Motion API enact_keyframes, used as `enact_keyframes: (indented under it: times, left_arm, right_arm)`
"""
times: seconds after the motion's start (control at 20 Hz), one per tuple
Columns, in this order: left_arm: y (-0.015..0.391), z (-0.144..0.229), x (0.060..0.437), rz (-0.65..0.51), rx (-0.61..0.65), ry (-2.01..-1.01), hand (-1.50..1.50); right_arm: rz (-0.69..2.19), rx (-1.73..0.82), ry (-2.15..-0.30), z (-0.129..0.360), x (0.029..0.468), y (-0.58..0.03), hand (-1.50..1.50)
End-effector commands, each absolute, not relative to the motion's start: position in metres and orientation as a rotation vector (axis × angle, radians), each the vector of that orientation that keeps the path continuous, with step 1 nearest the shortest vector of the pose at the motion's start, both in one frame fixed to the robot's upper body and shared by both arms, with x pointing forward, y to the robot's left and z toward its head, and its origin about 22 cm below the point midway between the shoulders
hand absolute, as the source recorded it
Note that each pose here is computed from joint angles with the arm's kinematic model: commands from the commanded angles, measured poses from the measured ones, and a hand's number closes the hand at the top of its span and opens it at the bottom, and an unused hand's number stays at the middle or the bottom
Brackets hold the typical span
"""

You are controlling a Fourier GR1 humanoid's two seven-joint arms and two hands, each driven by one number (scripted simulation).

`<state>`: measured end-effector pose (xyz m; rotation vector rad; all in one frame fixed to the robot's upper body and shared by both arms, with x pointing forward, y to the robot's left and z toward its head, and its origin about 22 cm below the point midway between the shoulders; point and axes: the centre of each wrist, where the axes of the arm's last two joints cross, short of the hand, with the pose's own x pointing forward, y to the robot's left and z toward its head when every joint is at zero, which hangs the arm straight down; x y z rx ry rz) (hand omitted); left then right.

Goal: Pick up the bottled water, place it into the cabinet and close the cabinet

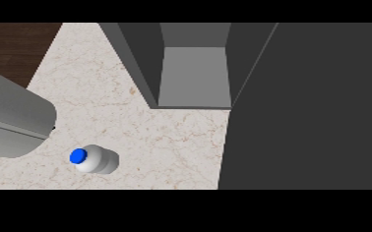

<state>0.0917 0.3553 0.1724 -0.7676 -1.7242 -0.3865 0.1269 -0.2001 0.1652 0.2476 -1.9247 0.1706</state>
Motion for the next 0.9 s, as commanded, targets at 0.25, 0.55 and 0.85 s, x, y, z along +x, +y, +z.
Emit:
enact_keyframes:
  times: [0.25,0.55,0.85]
  left_arm:
    - [0.359,0.170,0.091,-0.395,-0.741,-1.714,-1.50]
    - [0.345,0.188,0.083,-0.374,-0.708,-1.721,-1.50]
    - [0.362,0.168,0.103,-0.384,-0.667,-1.749,-1.50]
  right_arm:
    - [0.150,0.248,-1.981,0.201,0.097,-0.202,-1.50]
    - [0.149,0.251,-1.963,0.194,0.095,-0.198,-1.50]
    - [0.140,0.241,-1.968,0.206,0.102,-0.192,-1.50]
